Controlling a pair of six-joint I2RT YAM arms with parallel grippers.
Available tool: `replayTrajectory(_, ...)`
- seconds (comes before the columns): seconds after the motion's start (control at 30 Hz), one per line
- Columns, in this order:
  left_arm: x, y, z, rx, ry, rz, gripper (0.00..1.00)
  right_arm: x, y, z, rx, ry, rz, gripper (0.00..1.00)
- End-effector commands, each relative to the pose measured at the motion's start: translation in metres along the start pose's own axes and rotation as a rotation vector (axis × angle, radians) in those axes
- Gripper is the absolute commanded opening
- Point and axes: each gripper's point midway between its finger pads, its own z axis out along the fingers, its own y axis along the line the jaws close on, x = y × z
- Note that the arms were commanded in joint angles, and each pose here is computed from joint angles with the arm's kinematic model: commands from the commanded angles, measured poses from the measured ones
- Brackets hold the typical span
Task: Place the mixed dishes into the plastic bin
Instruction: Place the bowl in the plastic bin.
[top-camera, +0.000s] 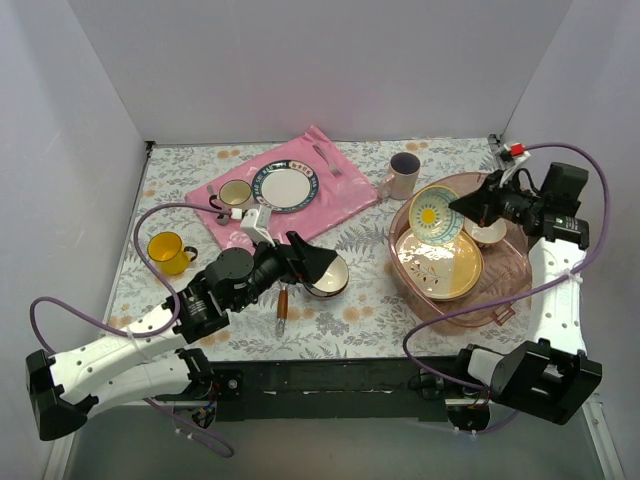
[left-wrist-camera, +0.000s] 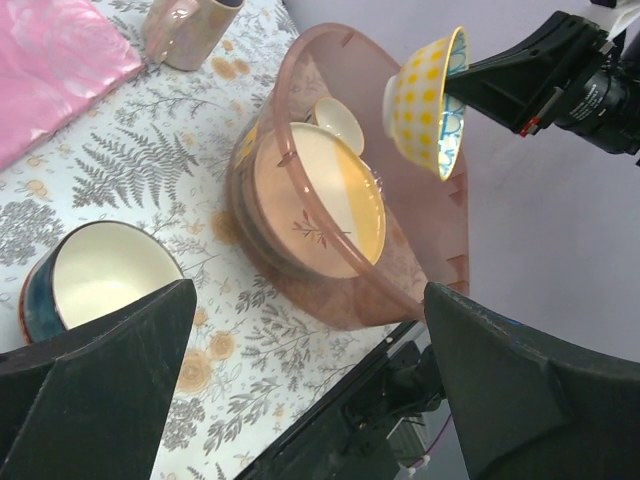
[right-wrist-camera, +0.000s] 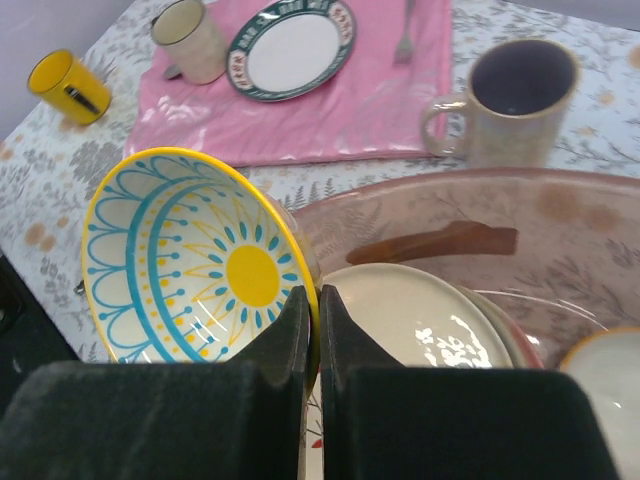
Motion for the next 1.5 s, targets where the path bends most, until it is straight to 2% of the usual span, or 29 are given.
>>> replayTrajectory(0.0, 0.003, 0.022, -0.013, -0.061, -0.008, 0.030, 0.98, -0.016, -0.023, -0.025, 0.084, -0.109, 0.029, 0.01)
replayTrajectory(0.3, 0.007, 0.043, -0.027, -0.098, -0.037, -0.005, 0.98, 0.009, -0.110, -0.067, 0.544, -0.128, 0.176, 0.01)
replayTrajectory(0.53, 0.015, 0.052, -0.026, -0.117, -0.031, -0.001, 0.98, 0.035, -0.153, -0.078, 0.746, -0.104, 0.334, 0.01)
replayTrajectory(0.9, 0.018, 0.058, -0.026, -0.130, -0.030, 0.005, 0.98, 0.065, -0.192, -0.078, 0.844, -0.031, 0.467, 0.01)
replayTrajectory(1.47, 0.020, 0.063, -0.026, -0.142, -0.033, 0.010, 0.98, 0.083, -0.227, -0.065, 0.867, 0.020, 0.530, 0.01)
